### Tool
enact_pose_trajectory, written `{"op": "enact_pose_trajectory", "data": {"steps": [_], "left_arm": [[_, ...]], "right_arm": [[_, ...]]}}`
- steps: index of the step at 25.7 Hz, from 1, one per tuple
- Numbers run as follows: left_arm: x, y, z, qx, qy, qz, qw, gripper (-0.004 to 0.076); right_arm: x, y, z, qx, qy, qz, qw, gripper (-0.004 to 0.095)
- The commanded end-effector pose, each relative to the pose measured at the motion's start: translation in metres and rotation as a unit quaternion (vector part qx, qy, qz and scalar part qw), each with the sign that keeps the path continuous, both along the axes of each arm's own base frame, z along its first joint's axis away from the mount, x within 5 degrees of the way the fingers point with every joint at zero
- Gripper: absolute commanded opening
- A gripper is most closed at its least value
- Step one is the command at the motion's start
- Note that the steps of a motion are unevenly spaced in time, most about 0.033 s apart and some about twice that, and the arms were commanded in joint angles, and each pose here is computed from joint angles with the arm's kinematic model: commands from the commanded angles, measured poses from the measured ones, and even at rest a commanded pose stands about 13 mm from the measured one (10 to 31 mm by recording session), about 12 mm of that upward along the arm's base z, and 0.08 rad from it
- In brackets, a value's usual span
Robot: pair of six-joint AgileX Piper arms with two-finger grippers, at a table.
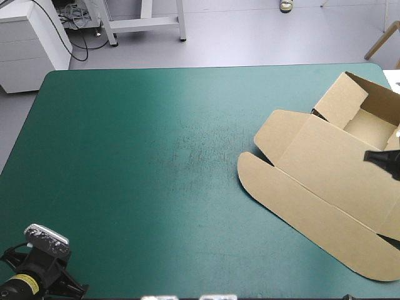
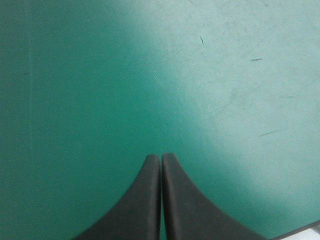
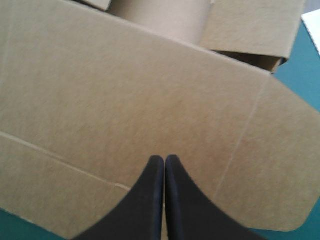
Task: Fold the box
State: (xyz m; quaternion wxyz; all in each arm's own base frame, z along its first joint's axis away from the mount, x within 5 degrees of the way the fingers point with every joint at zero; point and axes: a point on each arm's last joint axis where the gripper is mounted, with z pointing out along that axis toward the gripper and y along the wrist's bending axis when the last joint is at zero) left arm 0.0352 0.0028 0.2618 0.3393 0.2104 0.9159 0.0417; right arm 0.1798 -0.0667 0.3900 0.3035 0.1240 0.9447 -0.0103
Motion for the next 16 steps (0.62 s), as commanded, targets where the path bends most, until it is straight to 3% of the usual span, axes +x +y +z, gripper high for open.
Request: {"op": "enact_pose_trajectory", "data": {"steps": [1, 9, 16], "left_arm": [[0.004, -0.001, 0.010, -0.005, -0.028, -0.004, 1.000, -0.0010], [0.004, -0.001, 0.010, -0.005, -0.028, -0.004, 1.000, -0.0010], [0.004, -0.001, 0.010, -0.005, -0.028, -0.004, 1.000, -0.0010]], "right_arm": [[-0.030, 0.033, -0.002, -0.027, -0.056, 0.067, 0.996, -0.0014], [-0.087, 0.065, -0.054, -0.045, -0.073, 0.160, 0.983, -0.0014], [-0.110, 0.071, -0.087, -0.056, -0.098, 0.180, 0.977, -0.0014]]}}
